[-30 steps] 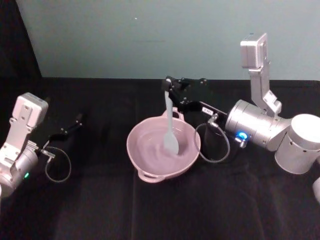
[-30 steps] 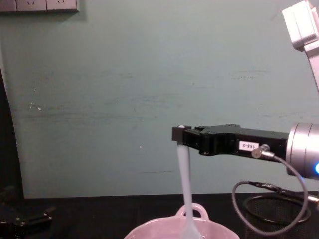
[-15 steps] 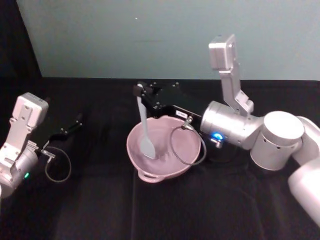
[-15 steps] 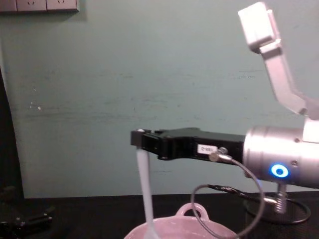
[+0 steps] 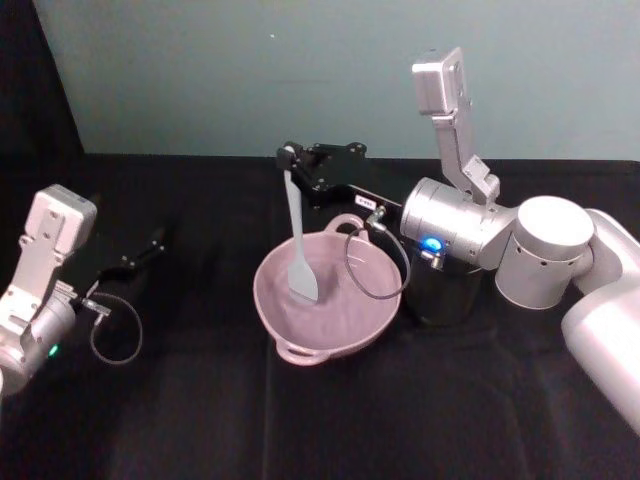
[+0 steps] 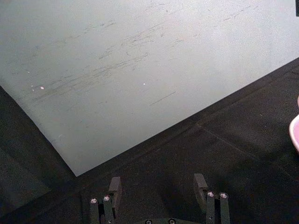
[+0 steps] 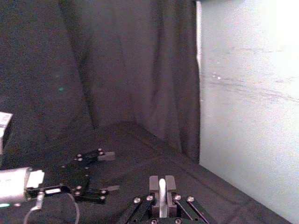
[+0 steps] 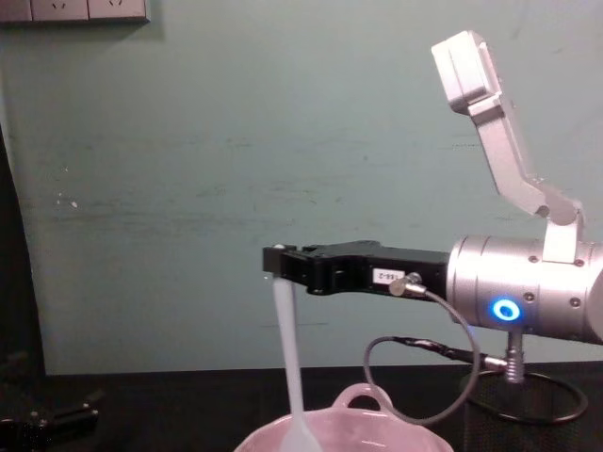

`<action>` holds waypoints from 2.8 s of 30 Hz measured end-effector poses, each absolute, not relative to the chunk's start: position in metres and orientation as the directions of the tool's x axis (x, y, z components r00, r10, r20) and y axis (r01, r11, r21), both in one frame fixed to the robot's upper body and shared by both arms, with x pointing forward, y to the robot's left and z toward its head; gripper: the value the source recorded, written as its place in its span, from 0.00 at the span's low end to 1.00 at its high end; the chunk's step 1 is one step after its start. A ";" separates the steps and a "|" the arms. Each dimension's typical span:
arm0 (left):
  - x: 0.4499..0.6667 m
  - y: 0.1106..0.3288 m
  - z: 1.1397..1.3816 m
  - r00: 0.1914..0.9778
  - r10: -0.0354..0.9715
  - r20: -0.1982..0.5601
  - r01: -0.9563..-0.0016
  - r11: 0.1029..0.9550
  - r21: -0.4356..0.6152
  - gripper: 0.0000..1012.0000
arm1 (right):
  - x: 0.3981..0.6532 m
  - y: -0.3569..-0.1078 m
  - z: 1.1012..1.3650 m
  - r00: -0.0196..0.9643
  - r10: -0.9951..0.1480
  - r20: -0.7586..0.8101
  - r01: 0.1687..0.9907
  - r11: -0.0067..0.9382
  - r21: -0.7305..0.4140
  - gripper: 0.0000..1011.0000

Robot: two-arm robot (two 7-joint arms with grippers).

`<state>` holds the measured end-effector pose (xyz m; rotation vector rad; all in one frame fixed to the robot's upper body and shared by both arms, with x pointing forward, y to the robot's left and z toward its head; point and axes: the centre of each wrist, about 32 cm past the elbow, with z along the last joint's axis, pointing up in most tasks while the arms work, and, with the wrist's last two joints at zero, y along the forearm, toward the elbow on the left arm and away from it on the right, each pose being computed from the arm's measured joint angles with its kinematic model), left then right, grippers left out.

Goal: Use the one hand to pick up the spoon and stir the clear water in the bowl.

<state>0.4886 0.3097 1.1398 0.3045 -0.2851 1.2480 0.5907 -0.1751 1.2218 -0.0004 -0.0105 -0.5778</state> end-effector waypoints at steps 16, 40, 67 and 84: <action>0.489 0.310 1.140 0.292 0.880 0.374 -0.955 0.287 0.070 1.00 | 0.575 -0.216 1.226 0.773 -0.633 0.036 0.633 0.774 0.015 0.09; 0.489 0.310 1.140 0.292 0.880 0.374 -0.955 0.287 0.070 1.00 | 0.542 -0.200 1.223 0.814 -0.579 0.032 0.579 0.815 0.009 0.09; 0.489 0.310 1.140 0.292 0.880 0.374 -0.955 0.287 0.070 1.00 | 0.590 -0.178 1.225 0.820 -0.570 0.054 0.571 0.821 -0.006 0.09; 0.489 0.310 1.140 0.292 0.880 0.374 -0.955 0.287 0.070 1.00 | 0.568 -0.214 1.243 0.758 -0.647 0.082 0.643 0.763 0.075 0.09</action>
